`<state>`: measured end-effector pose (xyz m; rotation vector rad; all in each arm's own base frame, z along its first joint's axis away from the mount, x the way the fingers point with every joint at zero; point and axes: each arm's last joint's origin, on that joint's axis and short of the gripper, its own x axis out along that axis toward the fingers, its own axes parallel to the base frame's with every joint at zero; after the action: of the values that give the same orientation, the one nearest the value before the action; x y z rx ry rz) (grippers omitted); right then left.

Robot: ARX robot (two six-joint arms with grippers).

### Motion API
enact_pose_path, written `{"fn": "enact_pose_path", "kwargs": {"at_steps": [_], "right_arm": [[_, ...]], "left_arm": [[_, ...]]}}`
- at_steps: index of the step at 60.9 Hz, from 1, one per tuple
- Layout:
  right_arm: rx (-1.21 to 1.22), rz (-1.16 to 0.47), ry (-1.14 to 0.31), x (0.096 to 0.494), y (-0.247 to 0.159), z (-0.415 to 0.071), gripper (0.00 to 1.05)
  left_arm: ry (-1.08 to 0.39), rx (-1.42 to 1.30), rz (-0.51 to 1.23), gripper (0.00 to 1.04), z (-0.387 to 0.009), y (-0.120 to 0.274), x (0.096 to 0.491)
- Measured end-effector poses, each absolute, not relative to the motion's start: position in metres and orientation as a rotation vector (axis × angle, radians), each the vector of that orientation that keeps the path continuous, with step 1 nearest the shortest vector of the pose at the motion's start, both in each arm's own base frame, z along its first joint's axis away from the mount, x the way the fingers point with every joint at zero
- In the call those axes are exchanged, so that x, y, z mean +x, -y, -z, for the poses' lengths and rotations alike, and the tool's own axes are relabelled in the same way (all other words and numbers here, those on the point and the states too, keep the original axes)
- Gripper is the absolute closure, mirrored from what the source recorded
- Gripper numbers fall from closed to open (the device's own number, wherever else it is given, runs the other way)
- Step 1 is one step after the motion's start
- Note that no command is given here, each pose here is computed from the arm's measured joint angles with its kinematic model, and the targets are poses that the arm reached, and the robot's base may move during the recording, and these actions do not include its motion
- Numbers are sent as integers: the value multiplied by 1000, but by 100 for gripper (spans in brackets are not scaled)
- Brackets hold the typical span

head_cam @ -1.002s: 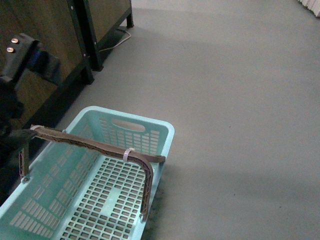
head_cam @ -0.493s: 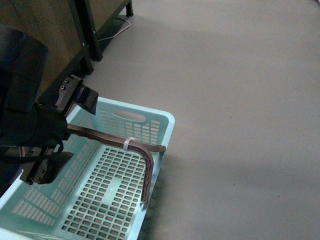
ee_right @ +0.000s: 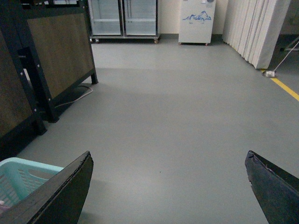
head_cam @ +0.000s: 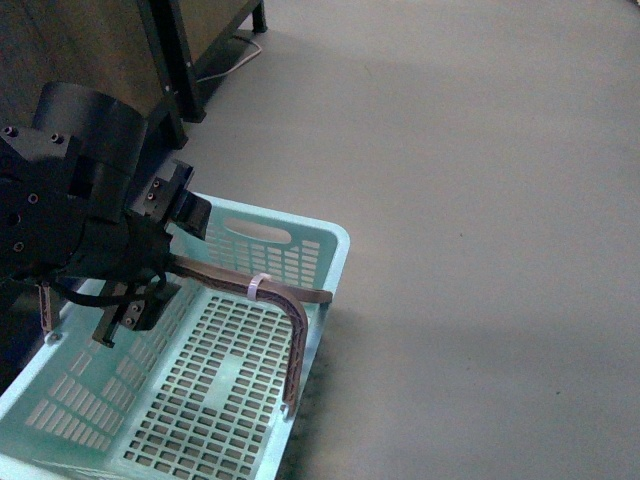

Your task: Pick mango and avocado into basket

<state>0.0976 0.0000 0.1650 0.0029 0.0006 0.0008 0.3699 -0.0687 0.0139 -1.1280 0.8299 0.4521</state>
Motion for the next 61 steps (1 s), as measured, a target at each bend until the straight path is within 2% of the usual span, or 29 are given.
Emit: {"fn": "enact_pose_path", "kwargs": {"at_steps": [13, 20, 33, 61], "right_arm": [[3, -1, -1, 98, 0, -165, 8], [3, 0, -1, 98, 0, -165, 8], [3, 0, -1, 98, 0, -165, 8], [3, -1, -1, 98, 0, -165, 8]], "left_arm": [[-801, -1159, -442, 86, -14, 74, 370], [-791, -1197, -448, 98, -21, 77, 364], [-689, -1182, -443, 99, -61, 83, 340], [-311, -1302, -300, 99, -212, 79, 277]]}}
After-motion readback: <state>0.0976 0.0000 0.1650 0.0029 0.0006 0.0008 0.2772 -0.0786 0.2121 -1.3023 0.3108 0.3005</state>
